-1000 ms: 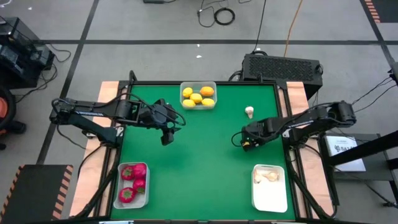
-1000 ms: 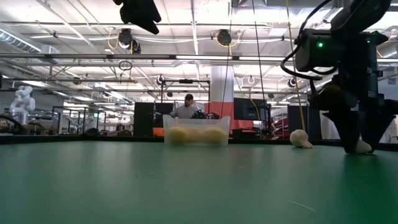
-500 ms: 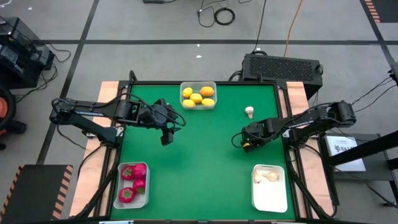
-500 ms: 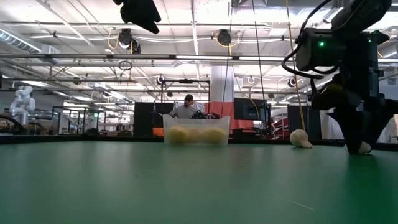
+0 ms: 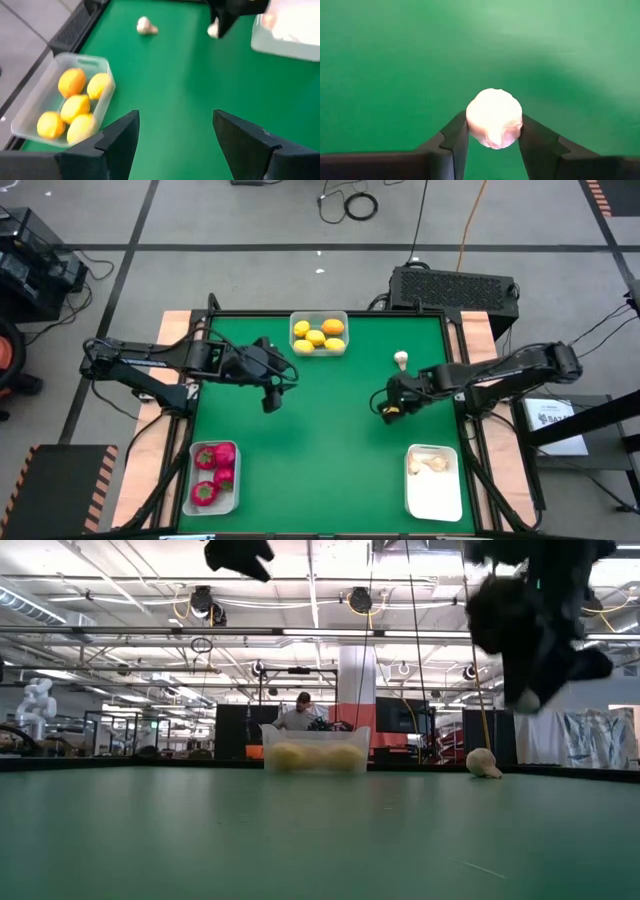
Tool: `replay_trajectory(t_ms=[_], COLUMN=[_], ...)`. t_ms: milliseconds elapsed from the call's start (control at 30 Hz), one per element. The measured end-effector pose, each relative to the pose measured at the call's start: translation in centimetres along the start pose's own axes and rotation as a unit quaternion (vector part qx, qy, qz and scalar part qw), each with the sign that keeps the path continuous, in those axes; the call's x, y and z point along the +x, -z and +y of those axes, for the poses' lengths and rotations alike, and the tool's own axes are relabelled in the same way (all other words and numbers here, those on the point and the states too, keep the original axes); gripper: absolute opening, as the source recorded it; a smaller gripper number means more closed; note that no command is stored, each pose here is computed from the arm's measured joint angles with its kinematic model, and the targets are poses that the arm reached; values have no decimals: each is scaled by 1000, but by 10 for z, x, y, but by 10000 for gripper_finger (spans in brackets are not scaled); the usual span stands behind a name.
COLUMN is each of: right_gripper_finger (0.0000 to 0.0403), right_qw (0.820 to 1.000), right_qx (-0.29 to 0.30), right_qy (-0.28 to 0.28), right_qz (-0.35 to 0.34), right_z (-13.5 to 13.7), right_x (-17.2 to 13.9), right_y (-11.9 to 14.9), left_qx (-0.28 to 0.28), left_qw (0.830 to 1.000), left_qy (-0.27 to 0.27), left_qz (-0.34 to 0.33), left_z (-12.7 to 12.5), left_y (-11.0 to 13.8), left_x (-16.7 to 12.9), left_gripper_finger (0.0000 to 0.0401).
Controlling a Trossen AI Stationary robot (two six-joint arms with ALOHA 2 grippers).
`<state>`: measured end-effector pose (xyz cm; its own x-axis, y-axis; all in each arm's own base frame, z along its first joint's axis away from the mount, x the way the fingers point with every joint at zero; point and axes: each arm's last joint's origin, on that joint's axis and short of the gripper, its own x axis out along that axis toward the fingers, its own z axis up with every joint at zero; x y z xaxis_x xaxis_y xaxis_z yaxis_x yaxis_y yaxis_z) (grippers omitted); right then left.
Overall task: Sort produce into baskets
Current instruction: Put the garlic into the white bin
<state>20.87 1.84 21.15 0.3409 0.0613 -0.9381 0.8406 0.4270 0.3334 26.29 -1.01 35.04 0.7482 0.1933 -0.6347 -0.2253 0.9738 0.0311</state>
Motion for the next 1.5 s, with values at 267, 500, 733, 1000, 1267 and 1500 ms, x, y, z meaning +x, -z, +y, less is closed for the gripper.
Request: replay_trajectory(t_ms=[267,500,733,1000,1267,1500], right_gripper_finger=[139,139,139,142,200,258], right_qw=[994,987,993,989,987,990], right_qx=[-34,-16,60,113,106,74], right_qy=[-99,-119,-31,24,64,63], right_qz=[39,106,100,92,101,102], right_z=[48,57,38,32,30,30], right_x=[-43,-65,-62,-52,-44,-43], right_y=[45,109,149,168,174,174], left_qx=[24,37,58,76,74,75], left_qw=[998,998,995,985,977,980], left_qy=[8,8,15,84,118,118], left_qz=[-51,-56,-82,-132,-160,-145], left_z=[-2,-2,-5,-16,-24,-27], left_y=[-10,-11,-17,-30,-36,-33], left_x=[-1,-1,6,25,44,56], left_gripper_finger=[260,260,260,260,260,260])
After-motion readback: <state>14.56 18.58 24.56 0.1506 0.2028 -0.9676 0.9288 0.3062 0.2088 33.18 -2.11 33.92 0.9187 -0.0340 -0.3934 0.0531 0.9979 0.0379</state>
